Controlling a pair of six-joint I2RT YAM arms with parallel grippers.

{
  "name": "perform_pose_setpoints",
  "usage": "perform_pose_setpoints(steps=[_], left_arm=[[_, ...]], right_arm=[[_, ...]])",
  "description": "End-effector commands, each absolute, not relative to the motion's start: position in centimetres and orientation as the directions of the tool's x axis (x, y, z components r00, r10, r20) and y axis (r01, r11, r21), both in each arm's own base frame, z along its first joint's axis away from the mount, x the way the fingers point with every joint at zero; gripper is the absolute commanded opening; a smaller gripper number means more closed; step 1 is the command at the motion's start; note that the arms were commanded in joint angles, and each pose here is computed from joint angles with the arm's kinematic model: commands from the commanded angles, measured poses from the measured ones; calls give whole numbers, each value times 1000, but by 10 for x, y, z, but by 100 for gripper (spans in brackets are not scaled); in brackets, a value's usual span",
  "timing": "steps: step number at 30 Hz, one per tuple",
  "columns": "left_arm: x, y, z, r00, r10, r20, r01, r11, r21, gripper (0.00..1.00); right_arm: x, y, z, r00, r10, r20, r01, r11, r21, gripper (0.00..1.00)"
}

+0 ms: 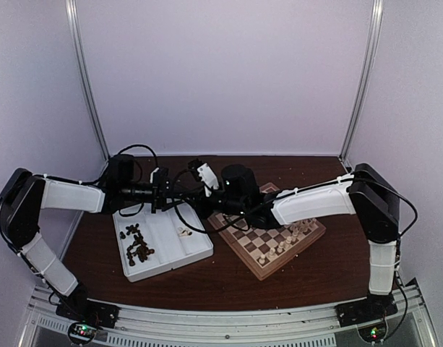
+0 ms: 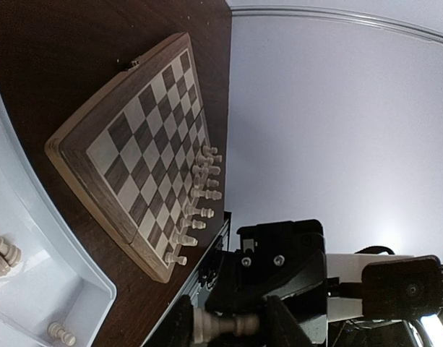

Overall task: Set up the chess pieces on the board
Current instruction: Place the chess piece on the chessboard.

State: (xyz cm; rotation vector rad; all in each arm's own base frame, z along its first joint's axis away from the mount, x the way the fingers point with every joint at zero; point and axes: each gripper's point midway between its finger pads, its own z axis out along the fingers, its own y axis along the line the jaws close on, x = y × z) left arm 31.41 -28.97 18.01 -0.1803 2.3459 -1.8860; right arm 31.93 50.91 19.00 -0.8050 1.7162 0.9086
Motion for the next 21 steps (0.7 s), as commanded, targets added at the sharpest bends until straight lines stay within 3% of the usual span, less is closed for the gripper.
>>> perform_pose_setpoints(steps=[1,7,13,21], left_arm=[[310,-291,190,-988,-148,-49,22,175,-984,34],[310,-291,190,-988,-145,-50,25,169,-985,35],[310,-290,195,-984,-150,-92,66,169,-983,47],[309,-279,225,-954,-175,-243,216,159,-963,67]], right_arm=[[327,515,208,-251,-41,-967,-840,505,197,14],[326,517,208,-250,-41,-967,-844,499,197,8],[324,511,210,-251,-44,-967,-840,506,195,7],[314,478,213,-240,-93,-966,-819,554,151,6]])
